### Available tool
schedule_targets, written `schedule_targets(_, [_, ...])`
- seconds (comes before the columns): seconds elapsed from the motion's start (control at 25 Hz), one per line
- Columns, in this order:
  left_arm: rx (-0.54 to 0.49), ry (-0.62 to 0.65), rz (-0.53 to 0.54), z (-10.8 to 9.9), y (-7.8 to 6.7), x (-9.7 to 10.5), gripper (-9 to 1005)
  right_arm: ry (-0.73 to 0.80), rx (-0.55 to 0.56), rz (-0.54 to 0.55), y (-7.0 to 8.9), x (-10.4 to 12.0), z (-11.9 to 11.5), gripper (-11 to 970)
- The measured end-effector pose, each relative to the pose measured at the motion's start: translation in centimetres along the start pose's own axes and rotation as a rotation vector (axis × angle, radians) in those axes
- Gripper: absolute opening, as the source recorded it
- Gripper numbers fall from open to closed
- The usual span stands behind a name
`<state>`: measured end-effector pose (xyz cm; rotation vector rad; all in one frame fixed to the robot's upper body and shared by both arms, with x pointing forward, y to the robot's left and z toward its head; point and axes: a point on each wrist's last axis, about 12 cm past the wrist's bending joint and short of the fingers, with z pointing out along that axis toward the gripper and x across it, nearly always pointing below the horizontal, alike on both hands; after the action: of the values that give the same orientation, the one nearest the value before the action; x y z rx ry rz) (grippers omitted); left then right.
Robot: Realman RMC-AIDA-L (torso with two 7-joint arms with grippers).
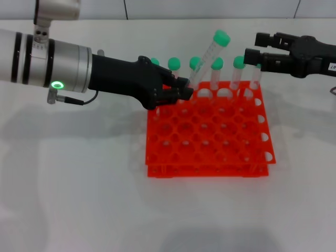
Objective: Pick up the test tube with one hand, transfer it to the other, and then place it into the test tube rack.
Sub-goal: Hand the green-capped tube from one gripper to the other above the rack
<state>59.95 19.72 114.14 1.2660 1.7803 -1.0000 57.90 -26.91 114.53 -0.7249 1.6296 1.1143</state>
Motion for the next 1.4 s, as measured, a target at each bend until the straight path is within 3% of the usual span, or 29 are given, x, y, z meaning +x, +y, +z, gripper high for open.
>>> schedule_targets(0.68, [-0.025,0.045,0.007,1.3,0.0,0.5,199,-0.184,-0.008,-0.017,1.2,4.8,2.3,854])
schedule_targets(1.4, [-0.026,0.052,0.026,1.7,0.1,0.2,201,-0.236,0.011,-0.015,1.4,5.5,3.9,783])
